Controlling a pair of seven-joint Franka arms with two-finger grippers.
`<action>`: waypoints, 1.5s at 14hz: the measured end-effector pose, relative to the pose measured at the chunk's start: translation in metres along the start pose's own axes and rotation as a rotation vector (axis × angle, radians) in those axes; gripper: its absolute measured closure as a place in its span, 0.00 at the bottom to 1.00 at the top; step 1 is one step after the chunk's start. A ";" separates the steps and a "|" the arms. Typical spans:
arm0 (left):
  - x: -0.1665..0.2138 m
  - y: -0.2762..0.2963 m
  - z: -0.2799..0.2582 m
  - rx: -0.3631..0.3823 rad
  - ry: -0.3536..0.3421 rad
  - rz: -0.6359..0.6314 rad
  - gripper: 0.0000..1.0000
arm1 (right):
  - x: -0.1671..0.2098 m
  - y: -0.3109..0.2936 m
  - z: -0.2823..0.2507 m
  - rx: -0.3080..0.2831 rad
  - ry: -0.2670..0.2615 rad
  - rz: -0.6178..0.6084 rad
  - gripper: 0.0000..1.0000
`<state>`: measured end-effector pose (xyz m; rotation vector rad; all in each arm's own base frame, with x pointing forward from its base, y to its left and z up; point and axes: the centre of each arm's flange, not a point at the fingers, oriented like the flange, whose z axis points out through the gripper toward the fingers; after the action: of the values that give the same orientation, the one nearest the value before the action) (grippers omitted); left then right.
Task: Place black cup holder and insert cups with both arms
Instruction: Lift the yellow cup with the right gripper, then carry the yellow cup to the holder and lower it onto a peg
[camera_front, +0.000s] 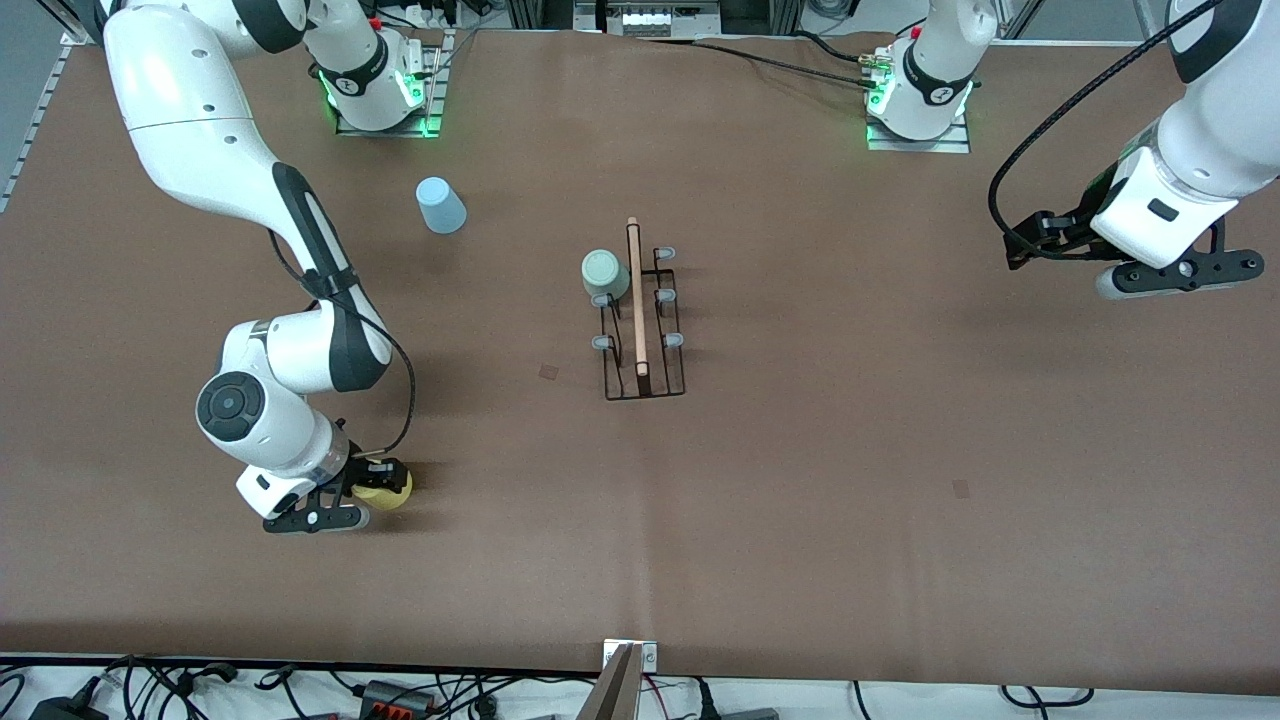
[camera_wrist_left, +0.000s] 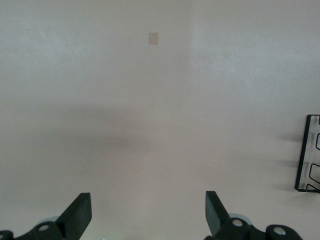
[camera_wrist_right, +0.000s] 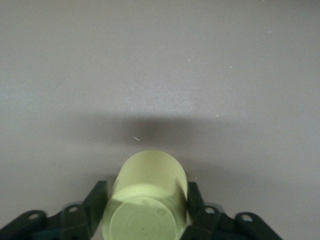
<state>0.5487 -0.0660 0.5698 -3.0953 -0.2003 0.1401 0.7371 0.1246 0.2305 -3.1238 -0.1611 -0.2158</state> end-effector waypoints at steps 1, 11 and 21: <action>0.000 0.000 0.000 0.000 0.000 0.000 0.00 | -0.001 -0.003 -0.002 0.001 -0.008 -0.014 0.35; -0.001 -0.001 -0.002 0.001 -0.004 0.000 0.00 | -0.006 -0.143 -0.177 0.005 -0.062 -0.189 0.35; 0.000 -0.009 -0.001 -0.018 -0.017 -0.019 0.00 | -0.075 -0.327 -0.213 0.038 -0.070 -0.157 0.35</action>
<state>0.5475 -0.0573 0.5714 -3.1096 -0.2331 0.1653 0.6005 0.4390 0.4304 -3.0834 -0.4068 -0.1022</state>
